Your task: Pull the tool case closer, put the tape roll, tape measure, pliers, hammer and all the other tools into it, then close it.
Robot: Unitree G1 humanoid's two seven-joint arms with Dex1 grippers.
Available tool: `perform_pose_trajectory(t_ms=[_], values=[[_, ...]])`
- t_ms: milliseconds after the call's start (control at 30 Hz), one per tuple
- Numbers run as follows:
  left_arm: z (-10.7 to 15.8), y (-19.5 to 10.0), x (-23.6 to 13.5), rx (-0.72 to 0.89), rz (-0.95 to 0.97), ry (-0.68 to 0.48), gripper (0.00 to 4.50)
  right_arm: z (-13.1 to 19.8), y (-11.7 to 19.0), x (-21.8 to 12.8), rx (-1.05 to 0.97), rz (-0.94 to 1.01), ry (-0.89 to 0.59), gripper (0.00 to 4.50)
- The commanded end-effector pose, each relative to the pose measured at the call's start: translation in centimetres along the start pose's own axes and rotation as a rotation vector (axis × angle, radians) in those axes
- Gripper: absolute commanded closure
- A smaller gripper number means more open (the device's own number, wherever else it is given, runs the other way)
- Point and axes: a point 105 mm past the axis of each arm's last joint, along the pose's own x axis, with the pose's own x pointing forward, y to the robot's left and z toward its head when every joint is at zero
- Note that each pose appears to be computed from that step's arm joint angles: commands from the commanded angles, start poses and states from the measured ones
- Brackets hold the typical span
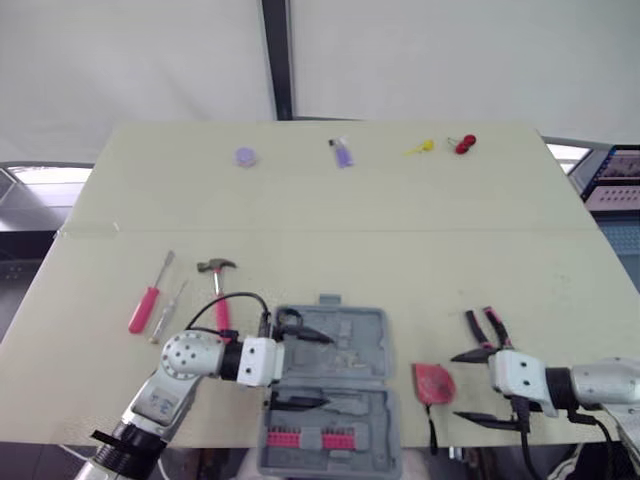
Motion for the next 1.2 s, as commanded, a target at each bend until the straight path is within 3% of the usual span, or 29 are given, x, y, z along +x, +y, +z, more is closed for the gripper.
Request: perform_pose_trajectory(t_ms=[33, 400, 1067, 1133, 1200], values=[[0.3, -0.2, 0.3, 0.030, 0.001, -0.014, 0.00, 0.7, -0.5, 0.5, -0.059, 0.016, -0.055, 0.04], [0.2, 0.2, 0.8, 0.036, 0.018, -0.016, 0.00, 0.1, 0.7, 1.7, -0.069, 0.076, -0.076, 0.04], [0.2, 0.7, 1.1, 0.046, 0.049, -0.012, 0.00, -0.5, -0.2, 3.3, 0.064, 0.015, -0.125, 0.04], [0.1, 0.7, 1.1, 0.047, 0.048, -0.012, 0.00, -0.5, -0.2, 3.3, 0.078, 0.006, -0.131, 0.56], [0.1, 0.7, 1.1, 0.046, 0.048, -0.013, 0.00, -0.4, -0.2, 3.3, 0.083, 0.006, -0.134, 1.37]])
